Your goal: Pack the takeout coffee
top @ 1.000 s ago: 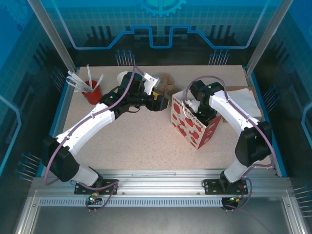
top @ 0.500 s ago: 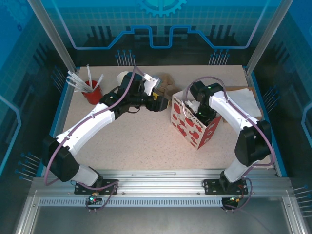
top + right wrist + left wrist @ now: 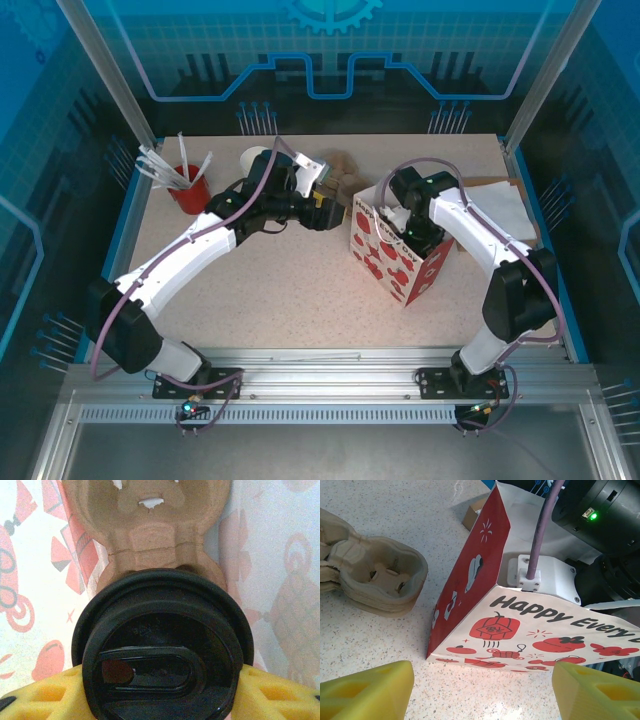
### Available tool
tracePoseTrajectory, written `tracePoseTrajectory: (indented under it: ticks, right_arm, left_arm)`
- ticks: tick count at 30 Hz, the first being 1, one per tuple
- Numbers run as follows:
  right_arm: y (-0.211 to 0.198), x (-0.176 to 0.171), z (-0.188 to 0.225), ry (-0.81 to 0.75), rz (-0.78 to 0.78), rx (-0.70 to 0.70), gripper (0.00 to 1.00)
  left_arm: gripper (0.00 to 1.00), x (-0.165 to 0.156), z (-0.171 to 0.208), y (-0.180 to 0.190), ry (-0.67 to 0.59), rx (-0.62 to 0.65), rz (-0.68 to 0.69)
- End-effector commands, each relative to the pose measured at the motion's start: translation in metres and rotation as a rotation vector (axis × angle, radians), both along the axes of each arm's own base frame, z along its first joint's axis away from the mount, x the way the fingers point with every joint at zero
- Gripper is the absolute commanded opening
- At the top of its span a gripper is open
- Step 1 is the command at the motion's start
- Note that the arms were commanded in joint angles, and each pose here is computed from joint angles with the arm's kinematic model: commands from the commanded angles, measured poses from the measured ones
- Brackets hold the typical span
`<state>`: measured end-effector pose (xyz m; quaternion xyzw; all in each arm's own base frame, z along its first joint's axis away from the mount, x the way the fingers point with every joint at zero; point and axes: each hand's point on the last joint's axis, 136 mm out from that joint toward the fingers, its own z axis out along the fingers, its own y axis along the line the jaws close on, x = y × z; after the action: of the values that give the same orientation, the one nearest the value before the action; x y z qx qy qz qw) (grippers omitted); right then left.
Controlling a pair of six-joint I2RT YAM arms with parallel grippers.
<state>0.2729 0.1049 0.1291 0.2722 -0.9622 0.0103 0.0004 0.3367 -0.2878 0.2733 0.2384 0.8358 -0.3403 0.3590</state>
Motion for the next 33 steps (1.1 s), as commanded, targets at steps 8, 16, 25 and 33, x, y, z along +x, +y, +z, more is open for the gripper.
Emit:
tracePoseTrajectory:
  ticks: [8, 16, 25, 33]
  right_arm:
    - [0.0, 0.008, 0.004, -0.027, 0.007, -0.047, 0.75]
    - [0.004, 0.008, 0.018, -0.046, 0.024, -0.044, 0.82]
    - [0.008, 0.009, 0.047, -0.11, 0.028, -0.002, 0.82]
    - [0.013, 0.012, 0.078, -0.185, 0.033, 0.052, 0.83]
  left_arm:
    - [0.75, -0.008, 0.005, 0.002, -0.021, 0.005, -0.014]
    - [0.75, -0.008, 0.006, 0.002, -0.022, 0.004, -0.015]
    - [0.75, -0.008, 0.006, 0.002, -0.024, 0.008, -0.015]
    - [0.75, -0.008, 0.008, 0.003, -0.029, 0.009, -0.012]
